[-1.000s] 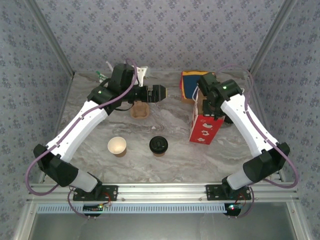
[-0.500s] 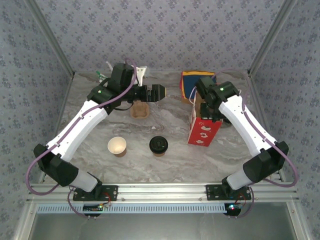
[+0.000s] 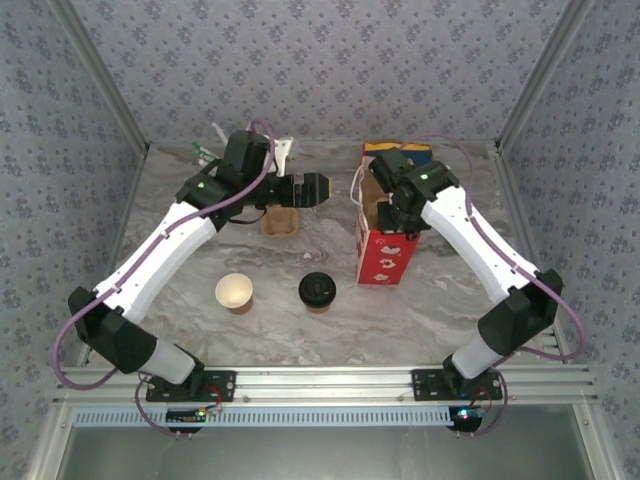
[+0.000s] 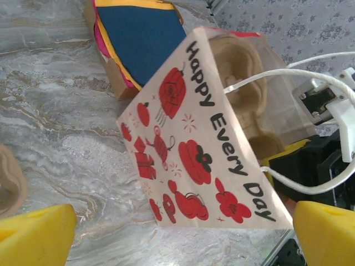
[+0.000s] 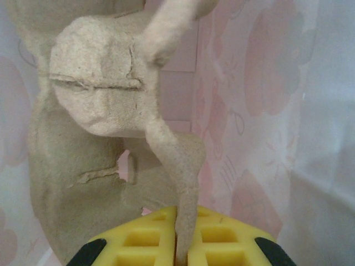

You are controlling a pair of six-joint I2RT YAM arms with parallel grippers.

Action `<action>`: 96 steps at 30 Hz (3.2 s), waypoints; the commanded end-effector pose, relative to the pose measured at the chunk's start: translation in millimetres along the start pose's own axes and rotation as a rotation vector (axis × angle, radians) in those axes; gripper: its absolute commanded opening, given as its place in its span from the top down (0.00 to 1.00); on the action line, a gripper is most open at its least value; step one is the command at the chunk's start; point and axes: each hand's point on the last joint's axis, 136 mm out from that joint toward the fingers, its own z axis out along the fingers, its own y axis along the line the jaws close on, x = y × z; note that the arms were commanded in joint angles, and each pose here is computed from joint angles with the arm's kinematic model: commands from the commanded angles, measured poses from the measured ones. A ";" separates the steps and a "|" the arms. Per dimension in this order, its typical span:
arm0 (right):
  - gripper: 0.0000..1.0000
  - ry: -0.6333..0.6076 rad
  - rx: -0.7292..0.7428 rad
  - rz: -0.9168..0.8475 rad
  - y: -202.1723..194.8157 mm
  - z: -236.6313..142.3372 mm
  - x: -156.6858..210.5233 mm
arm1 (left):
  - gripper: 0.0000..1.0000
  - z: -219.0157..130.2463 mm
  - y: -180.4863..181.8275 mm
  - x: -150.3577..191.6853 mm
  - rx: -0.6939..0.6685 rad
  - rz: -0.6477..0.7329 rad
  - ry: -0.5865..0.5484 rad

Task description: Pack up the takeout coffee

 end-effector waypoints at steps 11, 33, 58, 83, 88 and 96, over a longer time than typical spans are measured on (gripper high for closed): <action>0.90 0.002 -0.043 -0.104 31.3 2.2 -17.5 | 0.05 -31.1 -3.4 -6.9 -0.013 -0.022 -0.067; 0.90 0.071 -0.098 -0.065 34.9 -1.7 -16.7 | 0.38 -5.6 -54.1 -25.2 0.134 0.008 -0.029; 0.89 0.082 -0.177 -0.025 42.5 -6.5 -24.8 | 0.94 15.0 -55.7 -11.6 0.124 0.023 0.019; 0.90 0.114 -0.132 -0.022 49.4 -1.2 -24.6 | 1.00 21.1 -68.4 -0.3 0.189 -0.019 0.012; 0.90 0.124 -0.083 -0.053 50.3 5.8 -25.4 | 1.00 20.7 -70.0 -0.1 0.193 -0.023 0.011; 0.90 0.138 -0.101 -0.046 52.1 12.1 -21.6 | 1.00 14.3 -67.1 2.5 0.178 -0.028 -0.011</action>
